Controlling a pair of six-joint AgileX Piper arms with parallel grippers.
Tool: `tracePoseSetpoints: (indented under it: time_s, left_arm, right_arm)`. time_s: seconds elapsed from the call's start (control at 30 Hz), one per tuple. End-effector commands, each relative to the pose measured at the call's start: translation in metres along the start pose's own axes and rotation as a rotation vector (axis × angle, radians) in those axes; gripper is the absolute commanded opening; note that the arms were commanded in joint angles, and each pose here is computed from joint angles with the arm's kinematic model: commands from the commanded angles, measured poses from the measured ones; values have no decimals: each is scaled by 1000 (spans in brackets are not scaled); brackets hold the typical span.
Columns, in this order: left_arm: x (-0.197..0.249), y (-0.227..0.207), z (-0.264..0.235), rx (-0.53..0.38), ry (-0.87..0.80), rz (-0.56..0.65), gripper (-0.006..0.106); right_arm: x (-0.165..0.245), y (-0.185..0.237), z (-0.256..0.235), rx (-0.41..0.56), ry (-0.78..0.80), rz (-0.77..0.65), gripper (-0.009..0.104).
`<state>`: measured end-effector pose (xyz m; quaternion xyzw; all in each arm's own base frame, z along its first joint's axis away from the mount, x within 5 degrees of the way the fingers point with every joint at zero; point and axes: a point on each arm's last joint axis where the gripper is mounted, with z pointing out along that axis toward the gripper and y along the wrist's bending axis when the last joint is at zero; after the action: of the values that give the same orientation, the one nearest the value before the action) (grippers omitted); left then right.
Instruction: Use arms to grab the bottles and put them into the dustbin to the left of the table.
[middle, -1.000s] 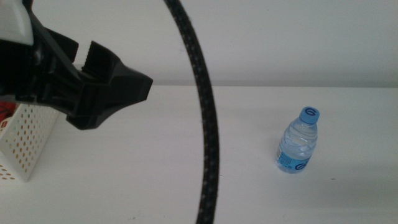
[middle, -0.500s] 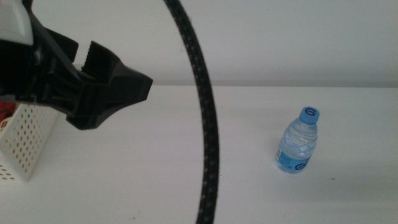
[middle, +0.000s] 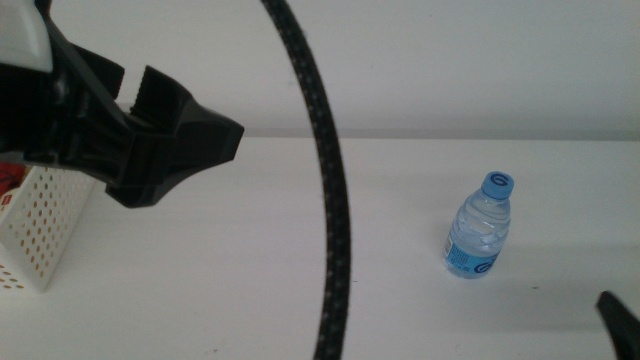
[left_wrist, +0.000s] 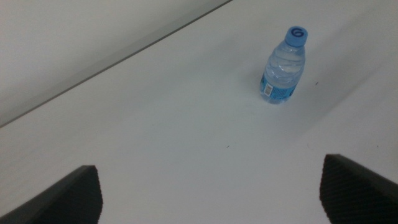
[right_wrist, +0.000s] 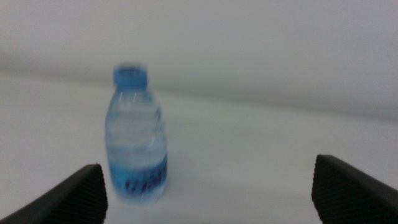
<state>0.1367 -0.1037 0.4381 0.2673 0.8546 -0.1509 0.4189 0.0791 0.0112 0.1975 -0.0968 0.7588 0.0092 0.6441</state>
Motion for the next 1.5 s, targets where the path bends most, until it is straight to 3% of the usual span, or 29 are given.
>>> tracePoseSetpoints:
  time_s: [0.0,0.13,0.37,1.47]
  left_arm:
    - [-2,-2,-1,9,-15,-4,94]
    - [-2,-2,-1,9,-15,-4,94]
    - [-2,-2,-1,9,-15,-4,94]
    - [-2,-2,-1,9,-15,-4,94]
  right_arm:
    - [19,4,9,-33,110,-15,88]
    - [23,7,20,-63,171,-17,88]
    - [21,8,38,-53,147,80,88]
    - [37,14,76,-86,135,39,88]
